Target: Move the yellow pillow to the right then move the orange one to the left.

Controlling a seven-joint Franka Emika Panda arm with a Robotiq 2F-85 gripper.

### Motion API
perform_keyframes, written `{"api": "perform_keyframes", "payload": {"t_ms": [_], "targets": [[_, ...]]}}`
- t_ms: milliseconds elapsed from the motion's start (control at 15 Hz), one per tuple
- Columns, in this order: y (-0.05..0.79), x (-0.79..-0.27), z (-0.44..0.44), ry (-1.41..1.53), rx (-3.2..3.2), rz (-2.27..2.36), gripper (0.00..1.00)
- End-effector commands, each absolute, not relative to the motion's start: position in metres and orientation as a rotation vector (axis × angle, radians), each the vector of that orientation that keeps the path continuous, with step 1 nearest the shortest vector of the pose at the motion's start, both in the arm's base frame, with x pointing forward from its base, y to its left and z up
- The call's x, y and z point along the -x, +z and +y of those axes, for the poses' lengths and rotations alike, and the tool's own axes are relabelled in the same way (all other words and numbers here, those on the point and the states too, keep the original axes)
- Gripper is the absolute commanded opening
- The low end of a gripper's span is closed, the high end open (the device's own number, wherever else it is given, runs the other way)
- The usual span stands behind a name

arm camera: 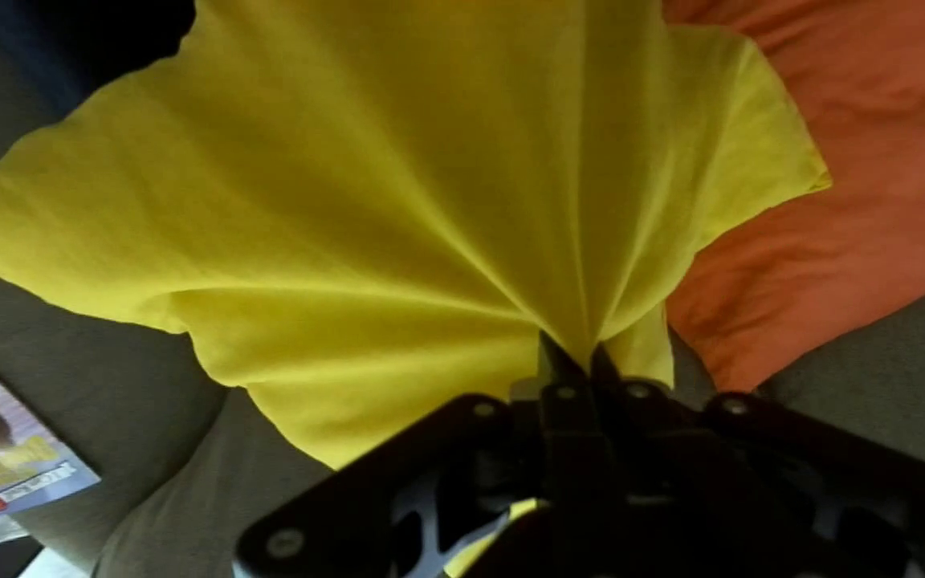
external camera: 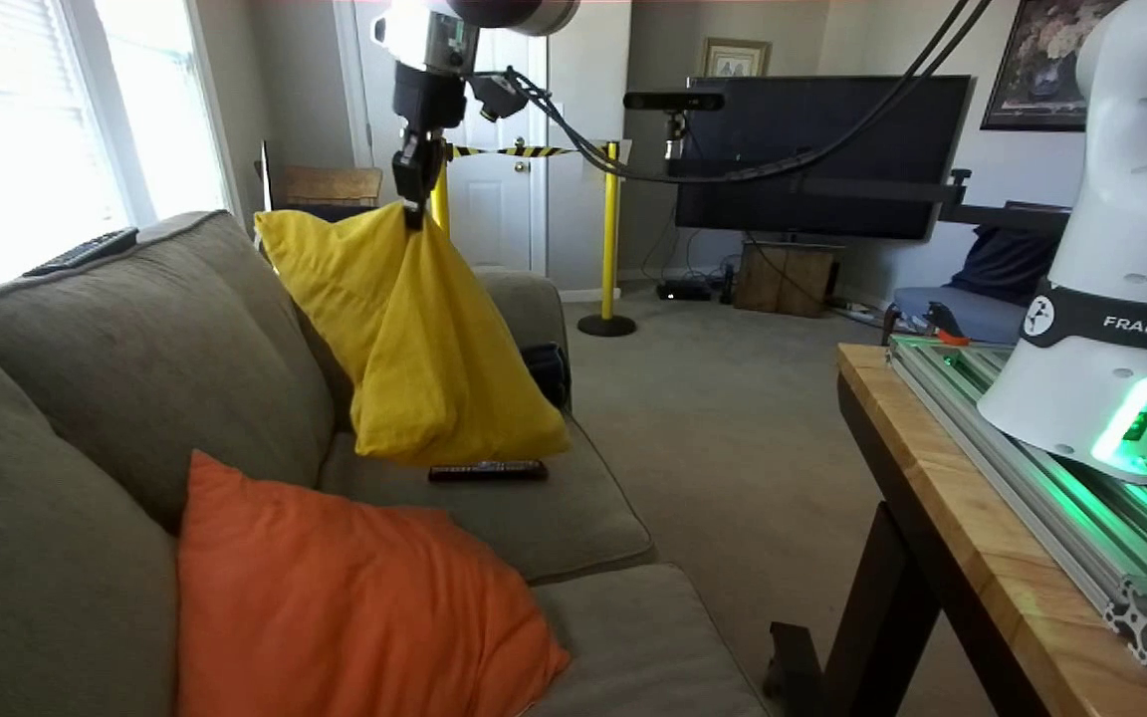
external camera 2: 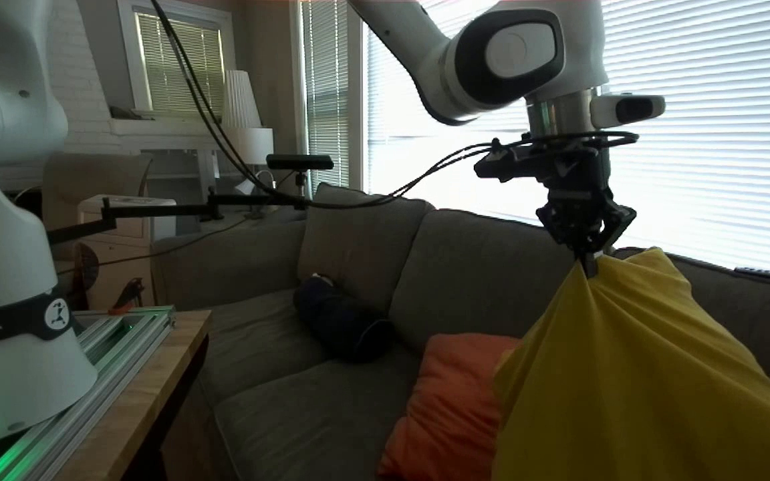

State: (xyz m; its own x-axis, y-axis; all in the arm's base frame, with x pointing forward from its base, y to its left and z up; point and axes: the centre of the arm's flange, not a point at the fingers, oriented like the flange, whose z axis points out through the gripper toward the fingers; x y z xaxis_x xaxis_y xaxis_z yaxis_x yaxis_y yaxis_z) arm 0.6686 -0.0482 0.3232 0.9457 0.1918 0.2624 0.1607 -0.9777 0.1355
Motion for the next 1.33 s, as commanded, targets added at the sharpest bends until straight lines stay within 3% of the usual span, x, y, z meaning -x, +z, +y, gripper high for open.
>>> {"api": "perform_keyframes", "payload": {"t_ms": [0,667,1267], "targets": [[0.340,-0.643,-0.053,0.429,-2.945,0.174,0.01],[0.335,-0.625,-0.064,0.424,-2.957,-0.018,0.01],[0.296,-0.584,-0.128,0.308,-2.944,-0.362,0.01]]}}
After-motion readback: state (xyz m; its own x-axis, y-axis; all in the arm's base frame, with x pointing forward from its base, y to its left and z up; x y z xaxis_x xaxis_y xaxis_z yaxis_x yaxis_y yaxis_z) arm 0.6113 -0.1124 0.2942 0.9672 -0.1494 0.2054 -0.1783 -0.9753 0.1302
